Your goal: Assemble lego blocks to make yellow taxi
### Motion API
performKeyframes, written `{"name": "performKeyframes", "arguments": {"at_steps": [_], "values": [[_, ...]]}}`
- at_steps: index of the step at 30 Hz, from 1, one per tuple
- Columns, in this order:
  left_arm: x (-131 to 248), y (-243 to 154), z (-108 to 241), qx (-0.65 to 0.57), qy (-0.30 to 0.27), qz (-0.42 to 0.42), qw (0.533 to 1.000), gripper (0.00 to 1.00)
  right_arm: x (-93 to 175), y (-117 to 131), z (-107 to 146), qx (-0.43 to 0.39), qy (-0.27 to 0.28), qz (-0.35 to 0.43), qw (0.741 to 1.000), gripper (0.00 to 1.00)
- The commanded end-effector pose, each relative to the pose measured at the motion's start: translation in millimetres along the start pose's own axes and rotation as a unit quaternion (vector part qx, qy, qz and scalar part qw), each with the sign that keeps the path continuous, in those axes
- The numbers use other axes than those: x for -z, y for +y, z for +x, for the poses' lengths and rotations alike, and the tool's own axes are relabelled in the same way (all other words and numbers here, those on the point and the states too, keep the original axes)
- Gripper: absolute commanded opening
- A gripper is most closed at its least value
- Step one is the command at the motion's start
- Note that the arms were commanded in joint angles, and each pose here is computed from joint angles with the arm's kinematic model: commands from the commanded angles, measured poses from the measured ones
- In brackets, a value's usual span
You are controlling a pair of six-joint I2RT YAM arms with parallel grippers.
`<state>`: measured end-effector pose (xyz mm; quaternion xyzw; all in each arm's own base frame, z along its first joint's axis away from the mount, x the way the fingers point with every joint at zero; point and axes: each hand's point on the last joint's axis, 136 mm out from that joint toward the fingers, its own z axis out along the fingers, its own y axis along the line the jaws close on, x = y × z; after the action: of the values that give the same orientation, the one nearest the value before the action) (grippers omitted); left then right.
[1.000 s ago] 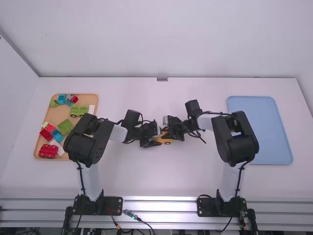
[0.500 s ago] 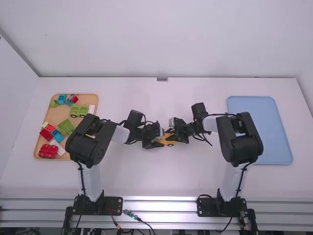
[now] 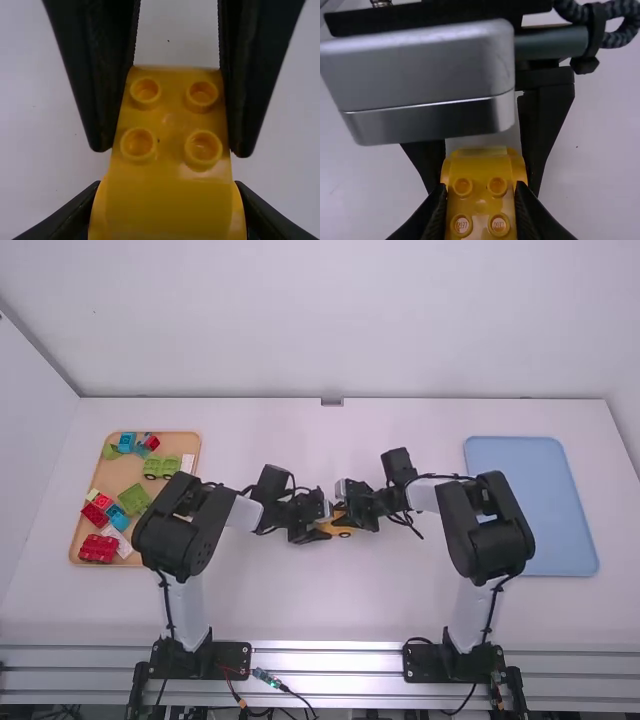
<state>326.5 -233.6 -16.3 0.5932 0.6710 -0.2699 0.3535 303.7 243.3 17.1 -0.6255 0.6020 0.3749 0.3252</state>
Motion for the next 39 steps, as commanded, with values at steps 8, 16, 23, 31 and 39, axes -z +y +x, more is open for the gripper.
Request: {"name": "performKeyframes", "arguments": {"at_steps": [8, 16, 23, 31, 39], "values": [[-1, -4, 19, 0.011, 0.030, -0.003, 1.000, 0.09, 12, -5, 18, -0.028, 0.015, 0.019, 0.999, 0.89], [-2, -5, 18, 0.009, 0.029, -0.001, 1.000, 0.09, 35, -6, -8, -0.012, 0.005, 0.037, 0.999, 0.99], [-2, -6, 18, 0.010, 0.028, 0.001, 1.000, 0.45, 53, -3, -21, 0.006, 0.008, 0.049, 0.999, 0.99], [-2, -4, 17, 0.007, 0.028, -0.004, 1.000, 0.99, 60, -22, -11, -0.027, 0.037, 0.092, 0.995, 0.99], [40, 18, -5, -0.002, 0.065, -0.066, 0.996, 0.99, 75, -37, -1, -0.080, 0.041, 0.128, 0.988, 0.98]]}}
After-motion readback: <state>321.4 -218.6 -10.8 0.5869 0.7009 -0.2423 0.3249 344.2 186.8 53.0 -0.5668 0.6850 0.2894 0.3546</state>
